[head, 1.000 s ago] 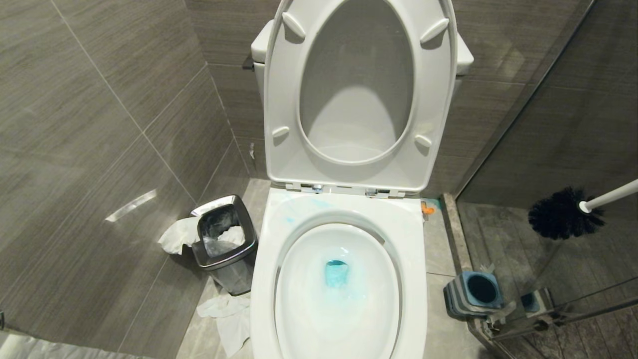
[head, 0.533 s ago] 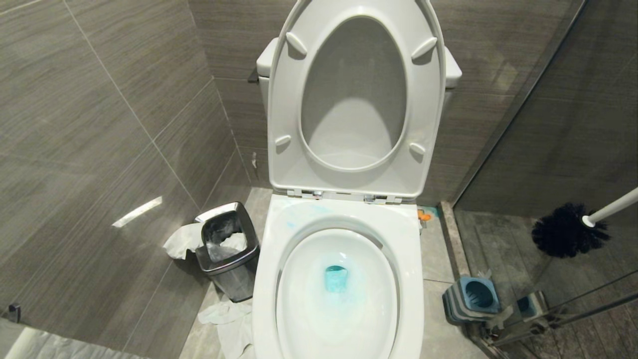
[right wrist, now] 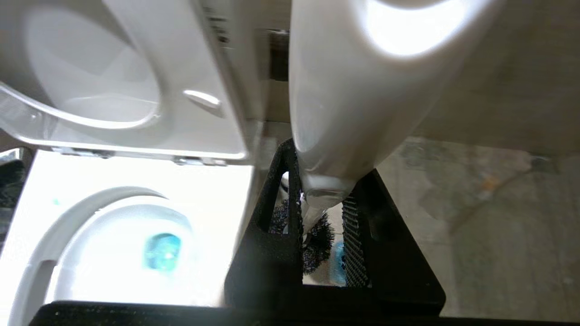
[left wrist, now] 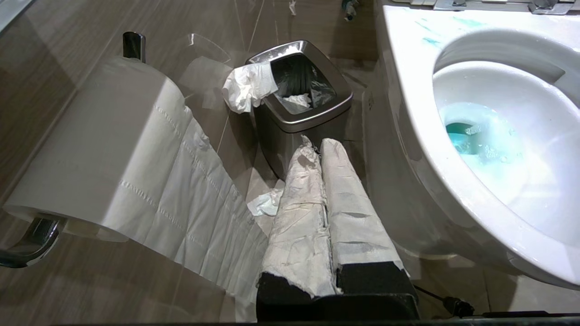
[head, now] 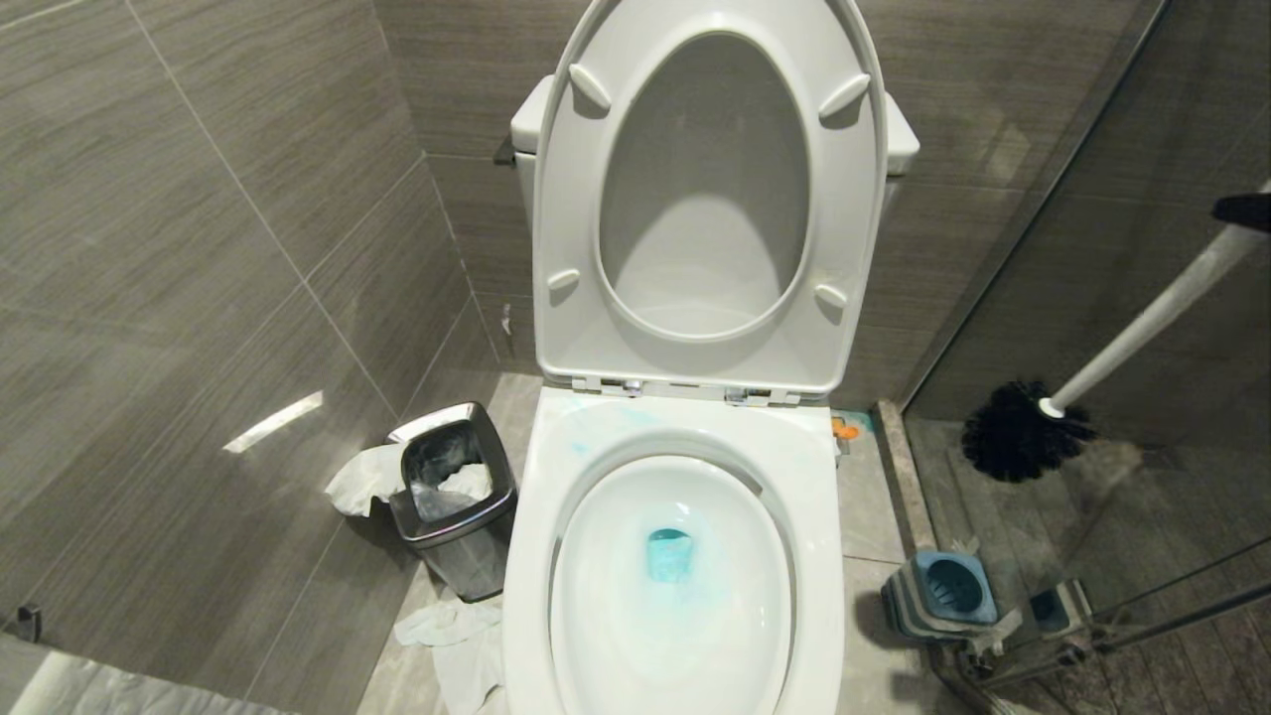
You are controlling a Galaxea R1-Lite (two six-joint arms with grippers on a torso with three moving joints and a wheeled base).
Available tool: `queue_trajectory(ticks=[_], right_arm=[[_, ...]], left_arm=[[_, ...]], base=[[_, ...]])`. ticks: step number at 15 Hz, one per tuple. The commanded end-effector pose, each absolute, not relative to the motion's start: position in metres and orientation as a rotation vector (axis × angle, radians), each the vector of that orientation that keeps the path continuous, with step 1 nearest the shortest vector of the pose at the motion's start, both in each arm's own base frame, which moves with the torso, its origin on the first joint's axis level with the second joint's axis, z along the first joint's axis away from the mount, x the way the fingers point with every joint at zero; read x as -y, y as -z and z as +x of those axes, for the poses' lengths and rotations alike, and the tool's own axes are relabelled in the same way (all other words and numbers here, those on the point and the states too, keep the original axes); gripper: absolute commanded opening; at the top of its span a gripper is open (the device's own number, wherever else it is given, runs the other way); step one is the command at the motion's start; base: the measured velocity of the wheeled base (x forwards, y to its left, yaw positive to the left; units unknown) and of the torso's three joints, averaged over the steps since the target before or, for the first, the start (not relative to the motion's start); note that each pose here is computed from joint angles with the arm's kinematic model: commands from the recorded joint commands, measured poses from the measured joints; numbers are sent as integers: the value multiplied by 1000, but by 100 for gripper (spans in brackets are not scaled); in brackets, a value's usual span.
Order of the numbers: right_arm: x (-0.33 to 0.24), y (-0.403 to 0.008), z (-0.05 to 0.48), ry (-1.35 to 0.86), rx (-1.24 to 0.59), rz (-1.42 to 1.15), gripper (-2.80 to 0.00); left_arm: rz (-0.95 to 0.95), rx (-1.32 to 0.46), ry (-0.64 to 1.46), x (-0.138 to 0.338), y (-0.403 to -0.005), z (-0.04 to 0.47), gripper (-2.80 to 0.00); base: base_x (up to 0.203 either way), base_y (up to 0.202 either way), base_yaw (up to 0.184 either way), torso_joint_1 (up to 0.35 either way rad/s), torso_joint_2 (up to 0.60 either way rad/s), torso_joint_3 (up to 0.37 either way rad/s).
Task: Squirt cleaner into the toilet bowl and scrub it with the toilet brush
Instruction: Scrub the toilet bowl
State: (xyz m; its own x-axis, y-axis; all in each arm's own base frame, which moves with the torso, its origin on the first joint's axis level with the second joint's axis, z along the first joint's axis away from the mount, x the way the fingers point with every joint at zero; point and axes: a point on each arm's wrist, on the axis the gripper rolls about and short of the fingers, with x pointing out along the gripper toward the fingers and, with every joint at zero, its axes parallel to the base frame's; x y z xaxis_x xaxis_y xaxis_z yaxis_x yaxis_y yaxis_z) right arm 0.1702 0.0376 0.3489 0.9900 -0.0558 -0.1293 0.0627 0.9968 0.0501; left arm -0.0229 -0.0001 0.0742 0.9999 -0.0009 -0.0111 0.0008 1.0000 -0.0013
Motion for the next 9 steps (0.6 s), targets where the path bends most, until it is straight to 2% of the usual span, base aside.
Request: queue_trajectory(ticks=[1,9], right_arm=[[-85,-339,211,22,-197,23,-280],[-218,-314,252,-126,-255,1,-280]], left_arm=[[-2,-12,0,0,-74,-23,-280],[-2,-12,0,0,-74,-23,-280]], base=[[0,0,0,0,0,0],[0,0,0,0,0,0]])
